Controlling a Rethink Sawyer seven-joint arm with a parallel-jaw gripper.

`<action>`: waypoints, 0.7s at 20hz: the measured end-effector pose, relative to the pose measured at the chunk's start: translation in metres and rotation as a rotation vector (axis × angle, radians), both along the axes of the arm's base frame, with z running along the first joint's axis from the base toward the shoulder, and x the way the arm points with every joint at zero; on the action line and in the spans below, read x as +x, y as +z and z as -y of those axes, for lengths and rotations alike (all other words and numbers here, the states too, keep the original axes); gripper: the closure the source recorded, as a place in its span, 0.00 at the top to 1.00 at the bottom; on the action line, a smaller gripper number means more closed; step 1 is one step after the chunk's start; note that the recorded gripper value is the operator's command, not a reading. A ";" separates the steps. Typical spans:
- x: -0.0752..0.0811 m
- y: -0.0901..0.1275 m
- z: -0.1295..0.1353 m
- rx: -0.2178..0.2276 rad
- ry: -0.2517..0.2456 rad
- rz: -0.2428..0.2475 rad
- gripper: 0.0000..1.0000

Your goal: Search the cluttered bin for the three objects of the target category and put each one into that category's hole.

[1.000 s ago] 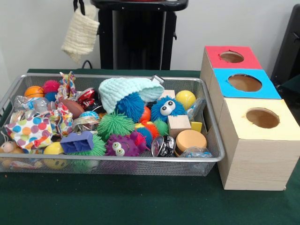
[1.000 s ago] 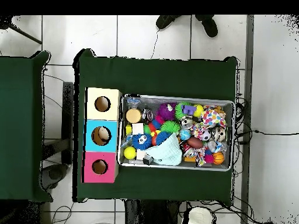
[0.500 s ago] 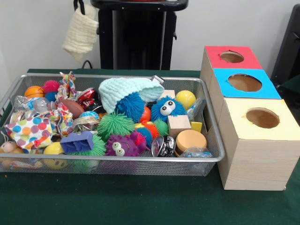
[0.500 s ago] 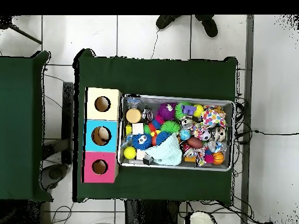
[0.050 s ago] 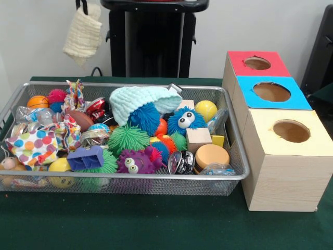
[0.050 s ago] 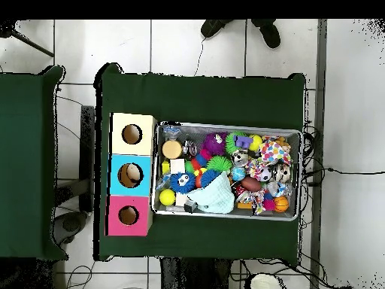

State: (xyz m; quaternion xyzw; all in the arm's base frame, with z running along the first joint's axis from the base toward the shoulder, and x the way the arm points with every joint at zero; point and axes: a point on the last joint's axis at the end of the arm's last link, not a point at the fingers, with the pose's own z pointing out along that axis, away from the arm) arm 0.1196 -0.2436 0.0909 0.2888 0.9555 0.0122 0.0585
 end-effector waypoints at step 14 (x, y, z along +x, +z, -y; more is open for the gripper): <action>0.025 0.020 0.024 -0.061 -0.068 0.022 0.00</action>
